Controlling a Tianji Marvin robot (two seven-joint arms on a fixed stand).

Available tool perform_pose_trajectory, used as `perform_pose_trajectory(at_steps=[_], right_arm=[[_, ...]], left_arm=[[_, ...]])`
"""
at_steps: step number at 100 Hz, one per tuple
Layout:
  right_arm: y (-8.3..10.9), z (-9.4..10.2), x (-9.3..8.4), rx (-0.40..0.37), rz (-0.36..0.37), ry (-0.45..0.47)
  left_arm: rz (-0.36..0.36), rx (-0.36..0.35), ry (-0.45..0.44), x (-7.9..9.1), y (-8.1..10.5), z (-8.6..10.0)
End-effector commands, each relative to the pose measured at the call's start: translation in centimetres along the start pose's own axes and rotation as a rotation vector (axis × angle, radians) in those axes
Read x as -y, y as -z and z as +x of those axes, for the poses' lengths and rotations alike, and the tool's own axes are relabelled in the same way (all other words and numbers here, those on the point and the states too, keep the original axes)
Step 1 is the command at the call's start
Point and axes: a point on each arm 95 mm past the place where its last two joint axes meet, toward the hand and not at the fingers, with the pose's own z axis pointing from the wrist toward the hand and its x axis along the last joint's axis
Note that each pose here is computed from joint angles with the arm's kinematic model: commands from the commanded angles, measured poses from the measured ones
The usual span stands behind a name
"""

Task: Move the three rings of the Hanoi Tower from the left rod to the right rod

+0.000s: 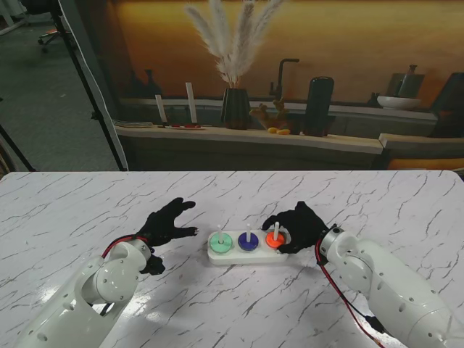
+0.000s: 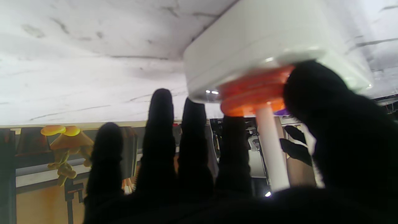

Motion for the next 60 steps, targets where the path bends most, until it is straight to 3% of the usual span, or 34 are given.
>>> perform_pose_trajectory(at_steps=[1, 39, 60], right_arm=[[0.13, 0.43, 1.10, -0.002, 0.018, -0.009], [0.11, 0.60, 1.31, 0.000, 0.009, -0.012], [-0.06, 0.71, 1.17, 0.006, -0.031, -0.014]], left_arm=[[-0.017, -0.015, 0.011, -0.46, 0.00, 0.26], [-0.026, -0.013, 0.021, -0.45, 0.09, 0.21], [-0.031, -0.013, 0.026, -0.48, 0.12, 0.18]])
